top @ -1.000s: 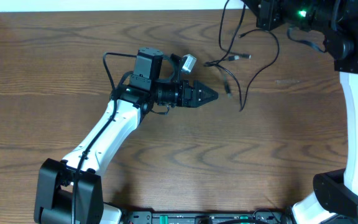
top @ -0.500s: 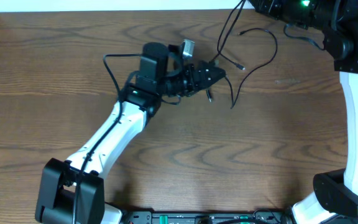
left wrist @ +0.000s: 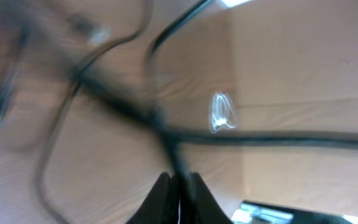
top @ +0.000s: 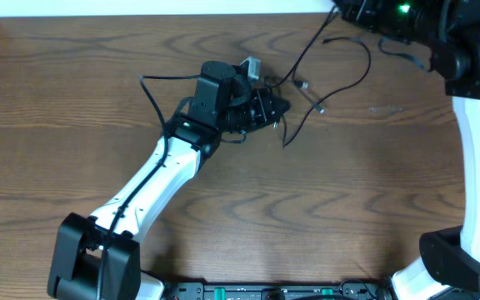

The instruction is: Untangle cables

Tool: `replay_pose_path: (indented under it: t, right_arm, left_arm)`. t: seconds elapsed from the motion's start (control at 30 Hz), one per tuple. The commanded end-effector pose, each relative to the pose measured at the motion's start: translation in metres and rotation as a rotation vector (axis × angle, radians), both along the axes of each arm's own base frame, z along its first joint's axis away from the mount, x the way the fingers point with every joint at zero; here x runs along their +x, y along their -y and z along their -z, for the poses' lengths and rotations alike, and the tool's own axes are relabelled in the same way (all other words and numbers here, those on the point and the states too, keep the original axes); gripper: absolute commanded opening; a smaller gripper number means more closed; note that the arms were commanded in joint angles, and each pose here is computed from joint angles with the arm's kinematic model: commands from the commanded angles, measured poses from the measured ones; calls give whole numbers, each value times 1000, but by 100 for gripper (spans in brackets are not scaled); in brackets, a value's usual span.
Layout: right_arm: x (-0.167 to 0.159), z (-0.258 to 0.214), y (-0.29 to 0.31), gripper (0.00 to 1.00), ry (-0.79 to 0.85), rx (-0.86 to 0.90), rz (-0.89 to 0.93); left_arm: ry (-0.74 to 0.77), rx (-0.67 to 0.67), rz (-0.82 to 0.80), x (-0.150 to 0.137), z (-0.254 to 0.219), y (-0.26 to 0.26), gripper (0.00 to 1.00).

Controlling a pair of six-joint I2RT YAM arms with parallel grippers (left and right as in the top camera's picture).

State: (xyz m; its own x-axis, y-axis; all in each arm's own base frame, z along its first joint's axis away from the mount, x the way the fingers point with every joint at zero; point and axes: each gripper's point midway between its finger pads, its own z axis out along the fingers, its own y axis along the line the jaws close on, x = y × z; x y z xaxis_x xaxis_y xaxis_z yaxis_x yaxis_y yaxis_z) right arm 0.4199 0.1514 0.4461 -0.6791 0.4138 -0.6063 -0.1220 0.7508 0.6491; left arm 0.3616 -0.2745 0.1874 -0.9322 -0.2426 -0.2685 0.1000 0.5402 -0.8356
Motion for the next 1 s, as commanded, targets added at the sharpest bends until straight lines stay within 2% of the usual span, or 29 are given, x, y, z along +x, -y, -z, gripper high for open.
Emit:
replay_pose_path:
  t: [0.0,0.1,0.17,0.37,0.43,0.67,0.97]
  right_arm:
    - [17,-2,56,1,44,-102,178]
    - [22,0,96,1,27,-105,268]
    - [21,7,125,1,-8,-112,331]
    - [20,10,164,1,-22,-119,416]
    - [19,10,184,1,-28,-122,464]
    - [14,18,201,1,-47,-189,492]
    - [19,42,263,1,-67,-610,523]
  left_arm:
    - [1,246,-26,-1,43,-42,8]
    - [-87,490,-91,-10,80,-96,8]
    - [-154,576,-160,-12,92,-131,7]
    - [-221,589,-225,-12,97,-163,8]
    - [-257,634,-242,-19,102,-173,7]
    - [-282,654,-201,-31,105,-165,8]
    - [-265,691,-58,-56,108,-128,8]
